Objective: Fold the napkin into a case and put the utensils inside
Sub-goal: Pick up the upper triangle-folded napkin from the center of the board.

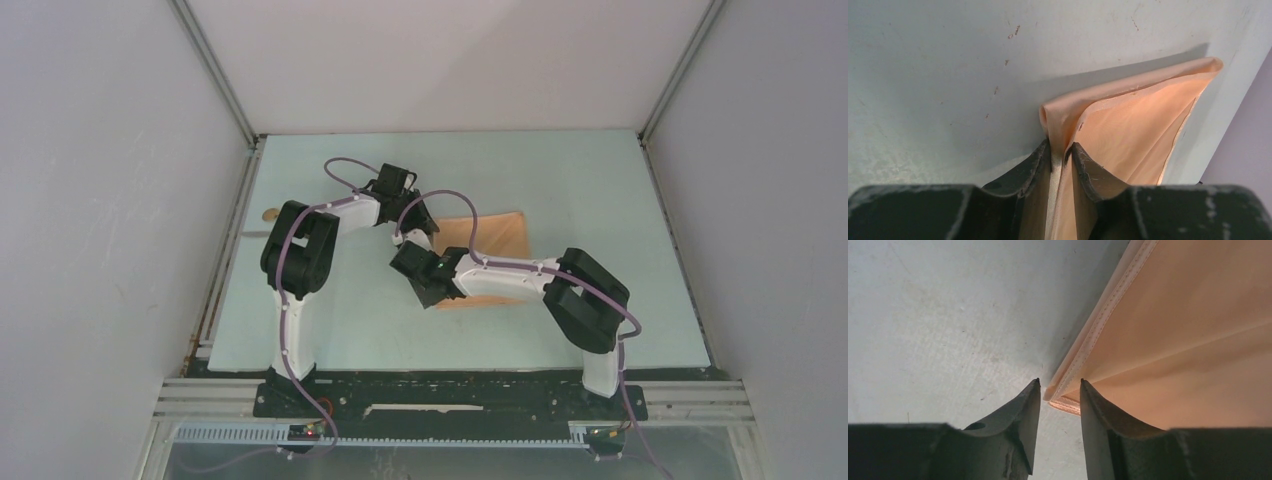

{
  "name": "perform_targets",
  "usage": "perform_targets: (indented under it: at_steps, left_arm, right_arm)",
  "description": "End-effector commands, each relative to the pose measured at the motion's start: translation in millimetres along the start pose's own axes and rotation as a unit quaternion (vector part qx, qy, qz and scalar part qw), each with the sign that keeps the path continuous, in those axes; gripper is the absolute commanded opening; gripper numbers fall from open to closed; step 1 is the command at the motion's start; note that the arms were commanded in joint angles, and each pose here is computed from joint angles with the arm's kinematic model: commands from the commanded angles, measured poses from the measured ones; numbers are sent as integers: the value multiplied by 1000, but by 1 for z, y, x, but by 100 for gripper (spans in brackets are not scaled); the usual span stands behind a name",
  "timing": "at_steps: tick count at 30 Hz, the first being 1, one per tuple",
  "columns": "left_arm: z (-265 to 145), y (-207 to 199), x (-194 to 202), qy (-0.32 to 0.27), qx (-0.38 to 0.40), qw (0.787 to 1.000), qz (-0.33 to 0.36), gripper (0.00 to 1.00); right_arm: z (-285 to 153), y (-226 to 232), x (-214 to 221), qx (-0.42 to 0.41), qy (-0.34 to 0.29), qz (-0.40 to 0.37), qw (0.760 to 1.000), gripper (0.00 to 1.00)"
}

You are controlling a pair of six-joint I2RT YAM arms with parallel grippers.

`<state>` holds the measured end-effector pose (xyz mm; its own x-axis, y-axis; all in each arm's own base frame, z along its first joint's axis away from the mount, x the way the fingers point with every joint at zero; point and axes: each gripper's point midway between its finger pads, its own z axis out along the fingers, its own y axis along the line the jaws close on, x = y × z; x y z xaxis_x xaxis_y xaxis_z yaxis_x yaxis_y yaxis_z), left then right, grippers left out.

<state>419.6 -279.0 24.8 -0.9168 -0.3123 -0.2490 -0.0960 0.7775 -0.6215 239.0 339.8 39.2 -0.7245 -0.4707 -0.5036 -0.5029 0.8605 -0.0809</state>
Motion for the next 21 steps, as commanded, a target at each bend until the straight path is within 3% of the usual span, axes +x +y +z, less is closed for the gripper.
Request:
perform_targets:
  at_steps: [1, 8, 12, 21]
  left_arm:
    - [-5, -2, -3, -7, 4, 1000, 0, 29]
    - [-8, -3, -7, -12, 4, 1000, 5, 29]
    - [-8, -3, -7, -12, 2, 1000, 5, 29]
    - [-7, -1, -5, -9, 3, 1000, 3, 29]
  right_arm:
    - [-1, -2, -6, 17, -4, -17, 1000, 39]
    - [2, -6, -2, 29, 9, -24, 999, 32]
    - [0, -9, 1, 42, 11, -31, 999, 21]
    - [-8, -6, -5, 31, 0, -28, 999, 20]
